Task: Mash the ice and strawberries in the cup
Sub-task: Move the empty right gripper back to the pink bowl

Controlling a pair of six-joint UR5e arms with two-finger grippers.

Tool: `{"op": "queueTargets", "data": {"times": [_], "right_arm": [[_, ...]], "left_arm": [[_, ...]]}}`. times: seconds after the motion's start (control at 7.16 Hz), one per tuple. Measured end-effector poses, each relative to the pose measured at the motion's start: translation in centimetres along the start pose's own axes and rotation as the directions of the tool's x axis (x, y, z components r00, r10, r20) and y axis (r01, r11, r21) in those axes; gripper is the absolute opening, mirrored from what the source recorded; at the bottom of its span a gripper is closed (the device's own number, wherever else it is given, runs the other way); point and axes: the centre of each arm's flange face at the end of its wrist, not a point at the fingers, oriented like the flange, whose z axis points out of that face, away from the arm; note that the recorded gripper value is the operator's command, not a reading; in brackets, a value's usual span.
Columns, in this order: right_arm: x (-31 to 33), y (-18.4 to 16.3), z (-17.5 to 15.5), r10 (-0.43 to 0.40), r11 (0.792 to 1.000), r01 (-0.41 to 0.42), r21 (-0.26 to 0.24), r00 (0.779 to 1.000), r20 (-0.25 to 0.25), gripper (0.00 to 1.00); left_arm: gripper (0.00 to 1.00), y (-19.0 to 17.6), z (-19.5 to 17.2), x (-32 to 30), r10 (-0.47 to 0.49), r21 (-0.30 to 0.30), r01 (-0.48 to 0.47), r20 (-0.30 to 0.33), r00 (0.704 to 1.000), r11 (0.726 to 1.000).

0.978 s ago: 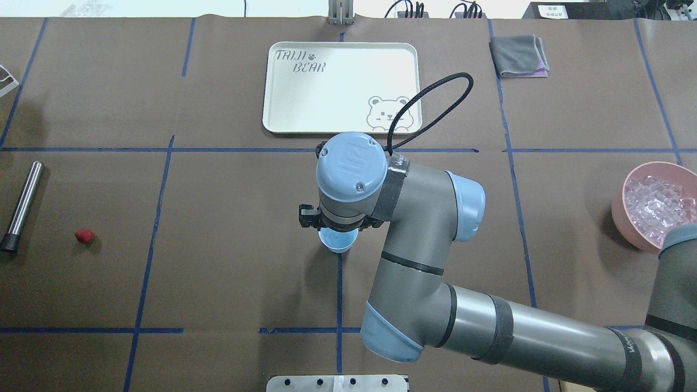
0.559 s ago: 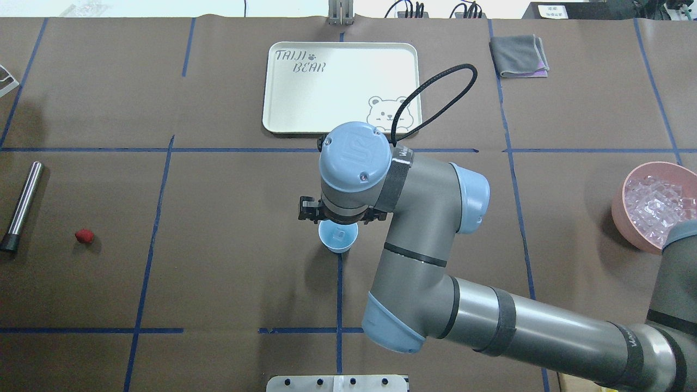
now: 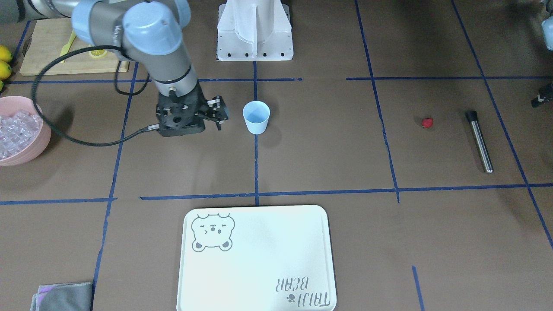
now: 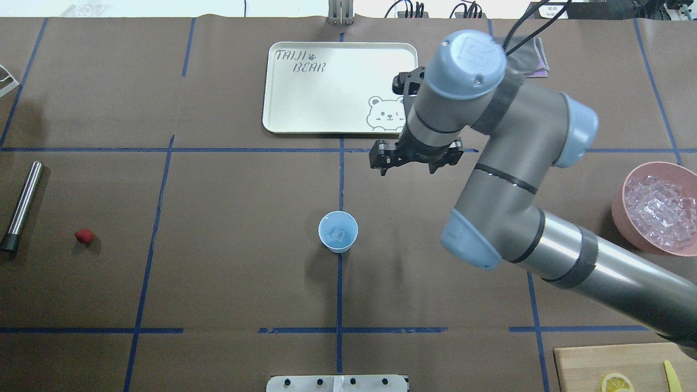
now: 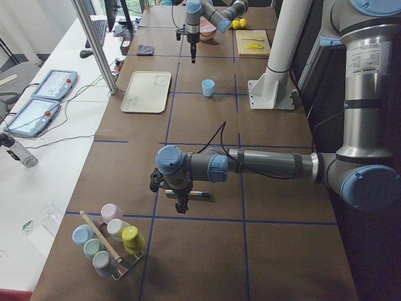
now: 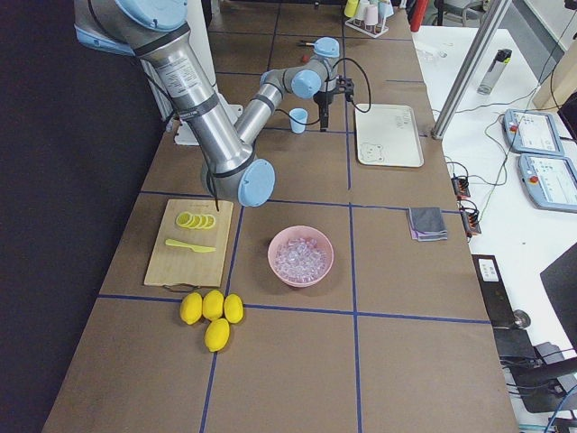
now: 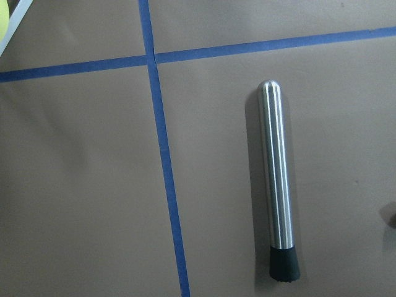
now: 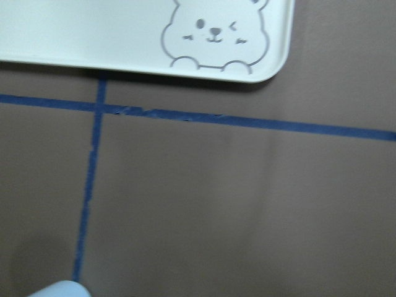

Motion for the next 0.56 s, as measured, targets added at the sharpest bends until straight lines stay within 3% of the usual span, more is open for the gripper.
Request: {"op": "queueTargets", "data": {"times": [0.28,0.56], "right_arm": [[12.3,-0.9,-2.0,-0.151,0.988,0.151,-0.023,0.988,-0.015,0.99],[24.8,0.1,-3.7,-0.291,0.955,0.290,-0.061,0.957,-0.013,1.00]], "left_arm": [[1.00,0.0,0.1,-0.1,0.000,0.000,0.000,0.000,1.000,1.000],[1.00,0.0,0.1,-0.1,0.001,0.000,-0.001,0.000,1.000,1.000]]}}
